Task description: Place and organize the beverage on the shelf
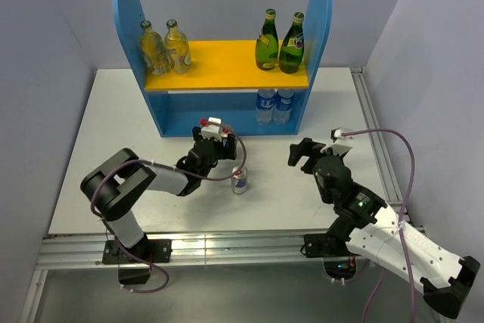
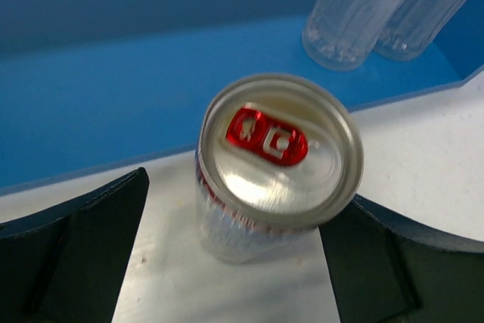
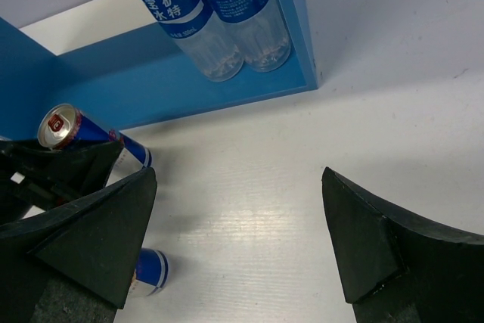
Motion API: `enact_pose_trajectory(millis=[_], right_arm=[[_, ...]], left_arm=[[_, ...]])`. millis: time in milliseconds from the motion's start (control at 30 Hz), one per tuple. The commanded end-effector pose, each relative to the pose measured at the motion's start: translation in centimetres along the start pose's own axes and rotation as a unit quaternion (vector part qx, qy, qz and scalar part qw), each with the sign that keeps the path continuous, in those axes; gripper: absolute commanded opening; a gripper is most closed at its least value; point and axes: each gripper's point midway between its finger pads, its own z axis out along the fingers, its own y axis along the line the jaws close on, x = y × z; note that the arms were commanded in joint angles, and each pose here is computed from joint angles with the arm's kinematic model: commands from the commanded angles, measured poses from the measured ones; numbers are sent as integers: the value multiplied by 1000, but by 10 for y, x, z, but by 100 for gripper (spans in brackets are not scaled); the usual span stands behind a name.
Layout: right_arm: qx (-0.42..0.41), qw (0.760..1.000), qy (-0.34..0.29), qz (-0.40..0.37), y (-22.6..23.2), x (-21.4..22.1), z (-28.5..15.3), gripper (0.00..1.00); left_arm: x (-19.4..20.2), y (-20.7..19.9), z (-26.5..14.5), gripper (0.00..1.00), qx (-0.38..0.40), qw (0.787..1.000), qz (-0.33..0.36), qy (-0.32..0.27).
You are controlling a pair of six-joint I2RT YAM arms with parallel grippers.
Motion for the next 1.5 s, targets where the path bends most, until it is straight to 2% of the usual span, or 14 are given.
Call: enact_pose_trajectory(millis=[0,33,133,167,233,267,300,333,367,400,667,933,1467], right_arm=[[-7,1000,-6,3,6,-3,2,97],[-11,1000,-5,2,8,-2,2,97],[4,1000,-4,0,3,-1,4,97],[6,1000,-6,0,2,-2,4,97],[8,1000,-6,-2,1,-2,4,97],[7,1000,-5,-3,2,-2,3,97],[9,1000,-4,-5,1,-2,4,97],[14,1000,-4,-8,-1,-2,4,97],[16,1000,-3,-10,-1,-2,4,97],[17,1000,-2,-11,-1,-1,5,97],[15,1000,3,-13,3,4,9,97],[15,1000,6,-15,3,5,10,97],[14,1000,11,-19,6,7,13,97]], left_arm=[[-38,-14,16,96,17,997,-23,-69],[-38,-12,19,95,14,997,-26,-73],[-34,-8,30,81,3,996,-31,-80],[-33,-7,32,71,0,996,-32,-82],[-28,-8,39,64,-2,996,-32,-80],[-26,-7,41,45,-5,996,-34,-78],[-19,-5,43,30,-12,997,-33,-68],[-23,-4,45,20,-19,997,-37,-70],[-23,-3,45,4,-23,996,-40,-71],[-26,-2,42,1,-26,996,-43,-71],[-59,25,28,0,-65,993,-38,-94],[-88,75,29,0,-109,985,-50,-120],[-102,169,77,0,-225,964,-71,-121]])
